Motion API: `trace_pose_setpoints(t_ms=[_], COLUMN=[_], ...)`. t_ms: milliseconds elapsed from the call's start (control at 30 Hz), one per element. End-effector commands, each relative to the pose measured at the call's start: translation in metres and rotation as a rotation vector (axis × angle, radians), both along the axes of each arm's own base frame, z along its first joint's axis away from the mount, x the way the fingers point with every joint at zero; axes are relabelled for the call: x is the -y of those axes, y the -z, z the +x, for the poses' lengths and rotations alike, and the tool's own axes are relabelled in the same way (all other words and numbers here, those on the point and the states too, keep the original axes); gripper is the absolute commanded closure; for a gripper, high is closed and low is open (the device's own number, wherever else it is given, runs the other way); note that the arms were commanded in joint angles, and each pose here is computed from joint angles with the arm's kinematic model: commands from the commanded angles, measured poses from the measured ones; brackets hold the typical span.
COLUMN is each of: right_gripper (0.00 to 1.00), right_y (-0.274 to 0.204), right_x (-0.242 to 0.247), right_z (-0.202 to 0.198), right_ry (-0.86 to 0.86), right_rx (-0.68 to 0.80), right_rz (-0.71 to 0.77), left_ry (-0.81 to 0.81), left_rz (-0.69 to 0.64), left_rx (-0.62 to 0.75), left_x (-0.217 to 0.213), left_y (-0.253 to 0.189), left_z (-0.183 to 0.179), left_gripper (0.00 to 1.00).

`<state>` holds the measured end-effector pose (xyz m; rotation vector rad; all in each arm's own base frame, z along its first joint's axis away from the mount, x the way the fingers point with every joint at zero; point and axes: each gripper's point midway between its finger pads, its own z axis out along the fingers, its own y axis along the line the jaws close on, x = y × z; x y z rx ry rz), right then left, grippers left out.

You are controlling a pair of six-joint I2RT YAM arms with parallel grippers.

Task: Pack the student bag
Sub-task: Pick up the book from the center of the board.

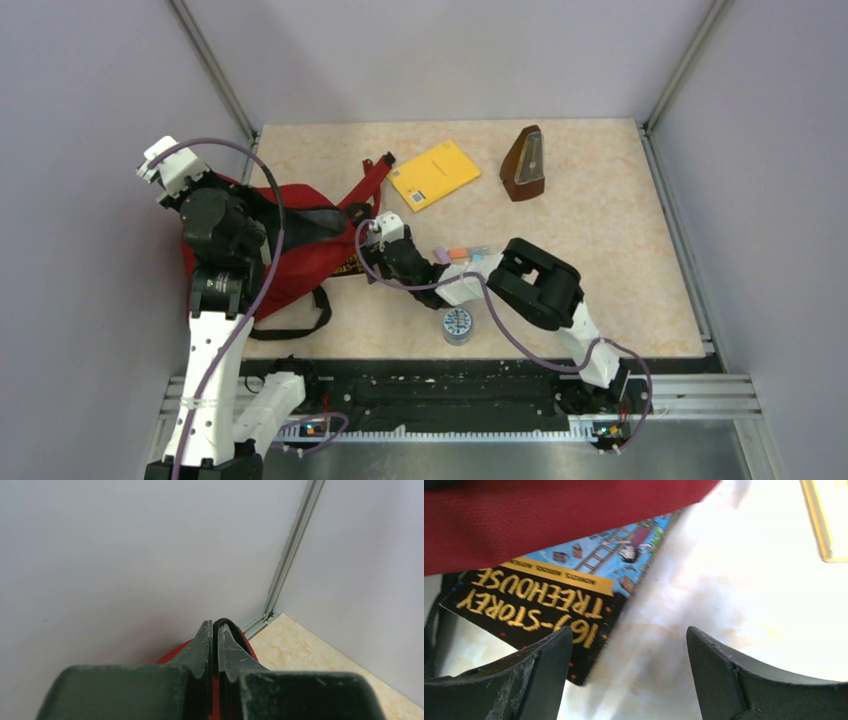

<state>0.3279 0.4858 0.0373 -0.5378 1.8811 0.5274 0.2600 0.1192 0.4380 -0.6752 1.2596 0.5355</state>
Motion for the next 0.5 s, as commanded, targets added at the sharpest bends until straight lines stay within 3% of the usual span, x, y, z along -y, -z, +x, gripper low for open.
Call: trace_pose_setpoints(t_ms=[0, 200, 467], right_gripper=[0.19, 0.08, 0.03], right_y=[0.025, -0.019, -0.034], right_x=[0.043, 0.004, -0.031], right_z=[-0.007, -0.026, -0.062], right_ry=[0.016, -0.180, -0.371], right_rx=[-0.062, 0.045, 0.160], right_rz=[-0.129, 0.015, 0.042], left_ry=[0.025, 0.001, 0.006], left_rz=[-0.011, -0.002, -0.006], left_rx=[0.226, 0.196, 0.177], left_x=[0.001, -0.001, -0.002], left_y=[-0.048, -0.040, -0.032], left_z=[-0.018, -0.011, -0.004], left_gripper=[1.00, 1.00, 1.00])
